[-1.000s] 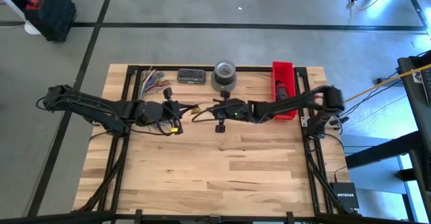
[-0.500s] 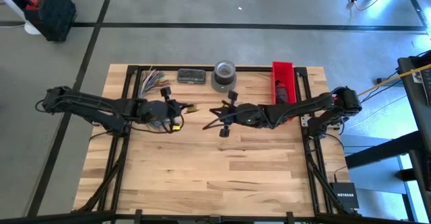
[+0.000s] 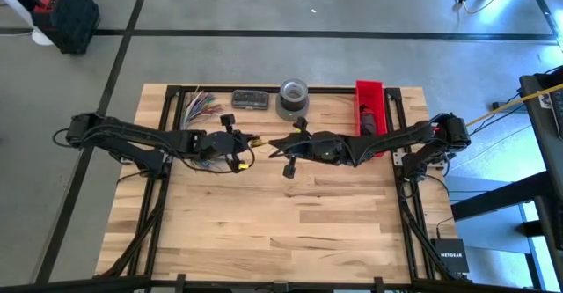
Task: Coil cords
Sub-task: Coil the yellow wire onto the spool
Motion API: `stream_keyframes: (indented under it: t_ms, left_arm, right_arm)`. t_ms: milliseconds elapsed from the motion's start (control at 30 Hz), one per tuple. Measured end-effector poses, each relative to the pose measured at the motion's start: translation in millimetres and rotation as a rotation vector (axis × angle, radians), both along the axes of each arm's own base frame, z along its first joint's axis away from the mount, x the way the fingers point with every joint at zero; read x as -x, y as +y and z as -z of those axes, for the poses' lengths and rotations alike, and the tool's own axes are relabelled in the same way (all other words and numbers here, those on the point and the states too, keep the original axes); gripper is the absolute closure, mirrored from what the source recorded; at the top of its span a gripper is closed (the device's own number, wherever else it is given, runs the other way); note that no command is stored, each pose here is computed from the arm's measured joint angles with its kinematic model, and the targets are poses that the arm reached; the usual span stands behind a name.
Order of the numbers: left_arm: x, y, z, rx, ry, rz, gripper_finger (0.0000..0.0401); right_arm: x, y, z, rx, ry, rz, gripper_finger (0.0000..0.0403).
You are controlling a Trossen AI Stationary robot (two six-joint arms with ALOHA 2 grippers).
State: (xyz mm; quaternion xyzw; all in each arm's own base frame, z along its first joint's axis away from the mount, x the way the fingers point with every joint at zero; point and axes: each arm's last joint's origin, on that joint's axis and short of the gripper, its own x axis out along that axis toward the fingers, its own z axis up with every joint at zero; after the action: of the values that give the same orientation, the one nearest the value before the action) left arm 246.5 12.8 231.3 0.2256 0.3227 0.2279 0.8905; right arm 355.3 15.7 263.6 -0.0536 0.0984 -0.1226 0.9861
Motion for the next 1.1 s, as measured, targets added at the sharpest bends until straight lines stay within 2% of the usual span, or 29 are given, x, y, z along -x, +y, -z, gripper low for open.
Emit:
stream_keyframes:
  t_ms: [300,567,700,900,1100]
  left_arm:
    - [-2,1,-1,-0.028,-0.023,-0.029,0.0401]
    - [-2,1,-2,-0.006,-0.06,-0.052,0.0401]
    - [-3,1,-3,0.002,-0.075,-0.059,0.0401]
    - [-5,1,-7,0.048,-0.157,-0.073,0.0401]
    - [-9,-3,-10,0.167,-0.217,0.041,0.0401]
  right_arm:
    - [-1,1,-3,-0.074,-0.047,-0.02,0.0398]
    - [-21,3,18,-0.075,-0.142,-0.024,0.0398]
    - [-28,3,25,-0.037,-0.193,-0.029,0.0398]
    - [-37,4,40,0.02,-0.195,-0.035,0.0397]
    - [-51,6,45,0.055,-0.147,-0.043,0.0397]
